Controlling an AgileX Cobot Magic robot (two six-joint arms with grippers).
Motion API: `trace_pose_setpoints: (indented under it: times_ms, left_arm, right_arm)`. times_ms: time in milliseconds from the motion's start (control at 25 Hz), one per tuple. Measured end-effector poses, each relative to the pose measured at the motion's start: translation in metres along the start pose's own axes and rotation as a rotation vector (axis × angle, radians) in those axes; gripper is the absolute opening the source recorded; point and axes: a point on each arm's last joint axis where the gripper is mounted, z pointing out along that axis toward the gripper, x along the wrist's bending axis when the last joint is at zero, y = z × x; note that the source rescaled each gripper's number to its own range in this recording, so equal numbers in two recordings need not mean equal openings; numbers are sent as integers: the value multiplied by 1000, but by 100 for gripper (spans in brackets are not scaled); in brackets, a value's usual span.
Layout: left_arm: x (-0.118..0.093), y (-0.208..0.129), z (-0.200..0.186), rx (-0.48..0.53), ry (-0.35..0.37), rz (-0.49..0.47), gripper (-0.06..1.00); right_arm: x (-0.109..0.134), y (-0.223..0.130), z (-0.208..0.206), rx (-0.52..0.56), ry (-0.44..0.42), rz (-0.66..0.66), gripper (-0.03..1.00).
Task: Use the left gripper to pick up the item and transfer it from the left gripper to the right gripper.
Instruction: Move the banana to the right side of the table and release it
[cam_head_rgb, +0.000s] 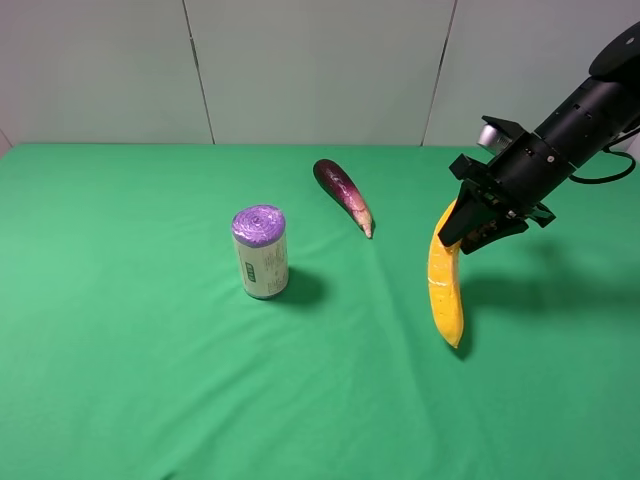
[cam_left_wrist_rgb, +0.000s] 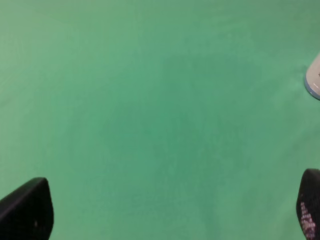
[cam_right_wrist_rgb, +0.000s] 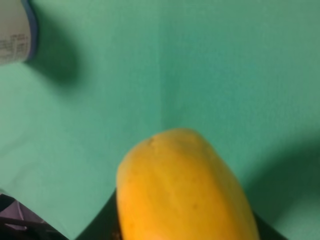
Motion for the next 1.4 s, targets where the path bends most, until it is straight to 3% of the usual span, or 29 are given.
trace_pose_setpoints:
  times_ms: [280, 320, 400, 440, 560, 760, 1400]
  left_arm:
    - [0, 0, 0, 0, 0, 0, 96]
    - [0, 0, 0, 0, 0, 0, 96]
    - [0, 0, 0, 0, 0, 0, 96]
    - [0, 0, 0, 0, 0, 0, 96]
    - [0, 0, 0, 0, 0, 0, 96]
    - [0, 0, 0, 0, 0, 0, 96]
    - [0, 0, 0, 0, 0, 0, 96]
  right_arm:
    - [-1, -1, 0, 9, -14, 6, 4]
    - [-1, -1, 0, 10, -16, 6, 13]
    - [-2, -1, 0, 10, -17, 12, 62]
    - [-2, -1, 0, 10, -18, 17, 78]
    - [-3, -1, 0, 12, -30, 18, 95]
    - [-4, -1, 0, 9, -42, 20, 100]
    - [3, 3, -11, 17, -31, 25, 100]
